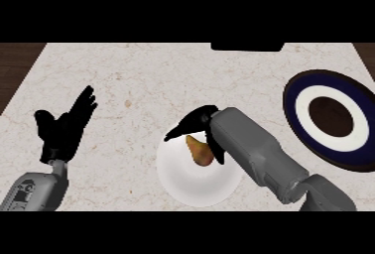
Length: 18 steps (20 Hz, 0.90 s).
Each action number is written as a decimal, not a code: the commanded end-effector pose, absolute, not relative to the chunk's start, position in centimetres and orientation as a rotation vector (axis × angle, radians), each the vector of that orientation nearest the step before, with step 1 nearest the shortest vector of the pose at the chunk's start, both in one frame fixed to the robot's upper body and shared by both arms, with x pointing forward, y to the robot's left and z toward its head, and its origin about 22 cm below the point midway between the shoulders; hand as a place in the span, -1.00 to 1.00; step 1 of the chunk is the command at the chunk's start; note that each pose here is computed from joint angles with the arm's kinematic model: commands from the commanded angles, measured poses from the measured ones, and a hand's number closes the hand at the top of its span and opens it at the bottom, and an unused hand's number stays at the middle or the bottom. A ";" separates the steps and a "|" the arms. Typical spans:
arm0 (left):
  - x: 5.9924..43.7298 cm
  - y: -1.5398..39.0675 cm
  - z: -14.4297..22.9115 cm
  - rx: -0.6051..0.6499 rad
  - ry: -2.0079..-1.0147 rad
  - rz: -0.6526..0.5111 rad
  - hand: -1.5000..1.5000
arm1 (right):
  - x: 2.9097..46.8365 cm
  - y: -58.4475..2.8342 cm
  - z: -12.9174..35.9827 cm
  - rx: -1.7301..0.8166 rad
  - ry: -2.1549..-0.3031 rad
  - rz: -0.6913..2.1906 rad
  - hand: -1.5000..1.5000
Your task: Pick the pear from the plate and place it in the plate
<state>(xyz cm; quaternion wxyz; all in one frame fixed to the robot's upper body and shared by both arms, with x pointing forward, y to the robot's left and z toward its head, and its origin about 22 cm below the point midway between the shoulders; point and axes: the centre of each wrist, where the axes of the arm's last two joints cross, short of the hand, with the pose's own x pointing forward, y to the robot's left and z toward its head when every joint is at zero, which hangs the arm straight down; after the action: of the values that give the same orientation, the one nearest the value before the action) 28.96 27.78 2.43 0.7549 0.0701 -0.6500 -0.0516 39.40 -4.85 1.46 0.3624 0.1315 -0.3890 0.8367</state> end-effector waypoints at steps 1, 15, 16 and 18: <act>27.6 26.1 2.7 0.143 -1.411 -0.116 0.00 | 39.5 -4.7 1.8 0.428 -0.914 2.188 -1.00; 30.4 27.3 4.1 0.150 -1.431 -0.113 0.00 | 36.4 -3.9 -1.1 0.612 -0.944 2.244 1.00; 29.8 27.5 3.6 0.165 -1.414 -0.099 0.00 | 37.2 -4.1 -0.5 0.617 -0.946 2.241 1.00; 29.0 27.3 1.8 0.142 -1.413 -0.097 0.00 | 37.3 -4.5 -0.7 0.583 -0.983 2.225 1.00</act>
<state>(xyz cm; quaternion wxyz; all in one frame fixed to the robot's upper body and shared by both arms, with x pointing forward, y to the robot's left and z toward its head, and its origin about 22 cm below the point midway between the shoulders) 29.26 27.75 2.45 0.7547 0.0697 -0.6505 -0.0494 37.97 -4.56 0.61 0.3040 0.1501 -0.3976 0.8526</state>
